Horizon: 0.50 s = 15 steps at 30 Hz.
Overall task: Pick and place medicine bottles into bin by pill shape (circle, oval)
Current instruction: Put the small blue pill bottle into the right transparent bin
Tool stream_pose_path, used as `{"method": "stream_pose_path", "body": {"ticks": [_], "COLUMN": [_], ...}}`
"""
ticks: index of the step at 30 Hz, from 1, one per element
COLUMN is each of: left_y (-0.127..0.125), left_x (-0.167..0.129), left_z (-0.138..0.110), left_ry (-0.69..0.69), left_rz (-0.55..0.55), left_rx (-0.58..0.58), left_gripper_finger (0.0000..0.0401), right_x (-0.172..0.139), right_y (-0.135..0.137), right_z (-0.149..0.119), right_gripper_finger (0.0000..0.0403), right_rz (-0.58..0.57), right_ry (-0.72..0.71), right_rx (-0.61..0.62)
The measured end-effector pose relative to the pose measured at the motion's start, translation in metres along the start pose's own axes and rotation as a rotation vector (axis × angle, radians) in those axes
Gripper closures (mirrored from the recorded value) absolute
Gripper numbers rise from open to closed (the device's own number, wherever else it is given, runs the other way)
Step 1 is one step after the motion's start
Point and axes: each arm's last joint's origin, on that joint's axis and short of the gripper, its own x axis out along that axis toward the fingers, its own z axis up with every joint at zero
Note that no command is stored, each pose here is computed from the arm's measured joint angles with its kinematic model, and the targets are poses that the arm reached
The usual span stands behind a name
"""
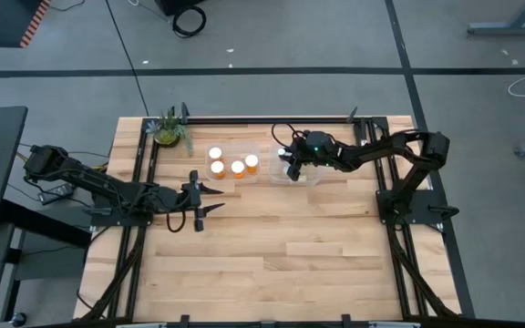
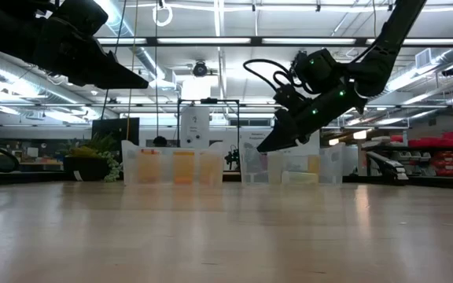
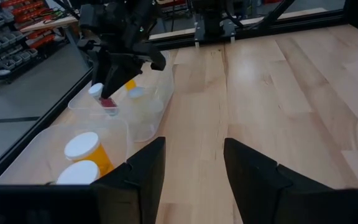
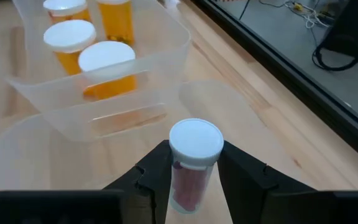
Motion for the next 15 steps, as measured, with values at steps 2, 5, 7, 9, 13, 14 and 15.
{"method": "stream_pose_path", "body": {"ticks": [2,5,7,9,13,14,15], "left_y": [0.0000,0.0000,0.0000,0.0000,0.0000,0.0000,0.0000], "left_x": [0.0000,0.0000,0.0000,0.0000,0.0000,0.0000,0.0000], "left_z": [0.0000,0.0000,0.0000,0.0000,0.0000,0.0000,0.0000], "left_ry": [0.000,0.000,0.000,0.000,0.000,0.000,0.000], "left_rz": [0.000,0.000,0.000,0.000,0.000,0.000,0.000], "left_rx": [-0.005,-0.005,-0.006,-0.006,-0.007,-0.006,-0.006], "left_gripper_finger": [0.0229,0.0229,0.0229,0.0229,0.0229,0.0229,0.0229], "right_x": [0.0000,0.0000,0.0000,-0.0001,-0.0002,-0.0002,-0.0002], "right_y": [-0.0024,-0.0029,-0.0020,-0.0019,-0.0022,-0.0022,-0.0022], "right_z": [-0.0007,-0.0016,-0.0030,-0.0050,-0.0059,-0.0061,-0.0061], "right_gripper_finger": [0.0272,0.0272,0.0272,0.0272,0.0272,0.0272,0.0272], "right_rz": [-0.005,-0.005,-0.003,-0.001,-0.010,-0.009,-0.010], "right_ry": [0.005,0.015,0.029,0.050,0.059,0.061,0.061], "right_rx": [0.003,0.004,0.002,0.002,-0.005,-0.010,-0.012]}}
